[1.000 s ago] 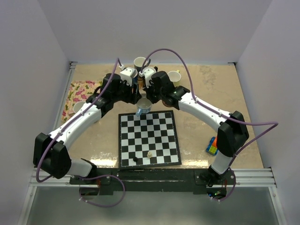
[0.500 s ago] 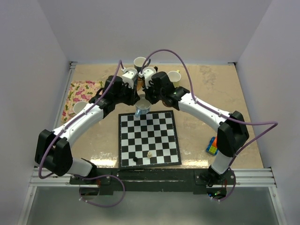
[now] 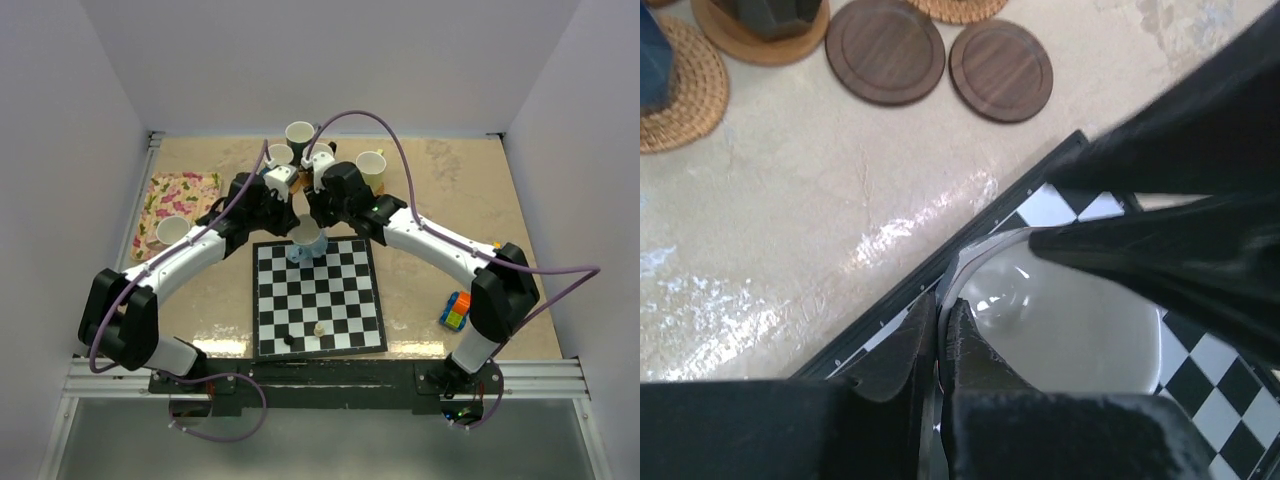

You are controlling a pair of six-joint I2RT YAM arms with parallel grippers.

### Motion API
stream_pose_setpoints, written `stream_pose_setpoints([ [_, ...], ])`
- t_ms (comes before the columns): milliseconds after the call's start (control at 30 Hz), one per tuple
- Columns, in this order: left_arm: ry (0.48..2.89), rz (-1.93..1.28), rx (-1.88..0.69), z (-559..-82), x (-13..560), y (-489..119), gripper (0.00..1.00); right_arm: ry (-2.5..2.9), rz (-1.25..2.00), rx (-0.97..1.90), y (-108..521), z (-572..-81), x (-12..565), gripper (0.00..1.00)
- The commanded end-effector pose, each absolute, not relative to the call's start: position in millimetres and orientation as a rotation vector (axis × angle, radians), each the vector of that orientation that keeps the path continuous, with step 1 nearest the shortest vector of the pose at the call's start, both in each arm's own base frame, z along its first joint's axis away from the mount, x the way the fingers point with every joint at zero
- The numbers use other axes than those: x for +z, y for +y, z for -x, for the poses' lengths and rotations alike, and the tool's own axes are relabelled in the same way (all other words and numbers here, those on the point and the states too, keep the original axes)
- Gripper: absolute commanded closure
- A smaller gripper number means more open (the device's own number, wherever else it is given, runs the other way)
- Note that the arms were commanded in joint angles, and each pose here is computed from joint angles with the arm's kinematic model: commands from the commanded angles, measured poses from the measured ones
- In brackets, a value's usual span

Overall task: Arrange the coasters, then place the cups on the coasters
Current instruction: Place the cup on the coaster.

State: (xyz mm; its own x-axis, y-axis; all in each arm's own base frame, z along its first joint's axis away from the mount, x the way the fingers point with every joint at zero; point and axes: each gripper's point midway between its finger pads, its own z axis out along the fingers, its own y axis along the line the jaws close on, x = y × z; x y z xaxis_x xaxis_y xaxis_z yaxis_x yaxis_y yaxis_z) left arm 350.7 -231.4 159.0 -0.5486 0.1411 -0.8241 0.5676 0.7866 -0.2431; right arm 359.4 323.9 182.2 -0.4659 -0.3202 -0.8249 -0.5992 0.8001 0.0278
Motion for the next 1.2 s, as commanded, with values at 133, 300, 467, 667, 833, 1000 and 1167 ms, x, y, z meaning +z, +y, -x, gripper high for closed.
stream_pose_setpoints([
  [133,1.923,-0.534,-0.639,-352.9,194.3,-231.7,1.0,1.991,0.555,0.393,312.3,-365.7,221.5,0.47],
  [300,1.917,-0.514,-0.622,-354.4,194.7,-228.6,1.0,2.027,0.614,0.408,318.2,-354.3,205.5,0.41],
  [467,1.916,-0.506,-0.61,-355.8,195.0,-227.0,1.0,2.058,0.651,0.414,324.2,-343.1,191.8,0.4],
  [667,1.909,-0.497,-0.608,-356.5,197.4,-226.4,1.0,2.098,0.671,0.403,328.8,-340.5,173.8,0.43],
  [833,1.906,-0.494,-0.61,-356.2,197.5,-225.9,1.0,2.117,0.677,0.394,336.0,-341.4,164.4,0.5],
  [1000,1.889,-0.496,-0.618,-354.9,201.7,-226.9,1.0,2.132,0.67,0.382,341.7,-342.3,159.3,0.81],
  [1167,1.884,-0.48,-0.606,-355.2,209.6,-223.2,0.75,2.137,0.545,0.364,335.5,-348.8,170.2,1.0],
])
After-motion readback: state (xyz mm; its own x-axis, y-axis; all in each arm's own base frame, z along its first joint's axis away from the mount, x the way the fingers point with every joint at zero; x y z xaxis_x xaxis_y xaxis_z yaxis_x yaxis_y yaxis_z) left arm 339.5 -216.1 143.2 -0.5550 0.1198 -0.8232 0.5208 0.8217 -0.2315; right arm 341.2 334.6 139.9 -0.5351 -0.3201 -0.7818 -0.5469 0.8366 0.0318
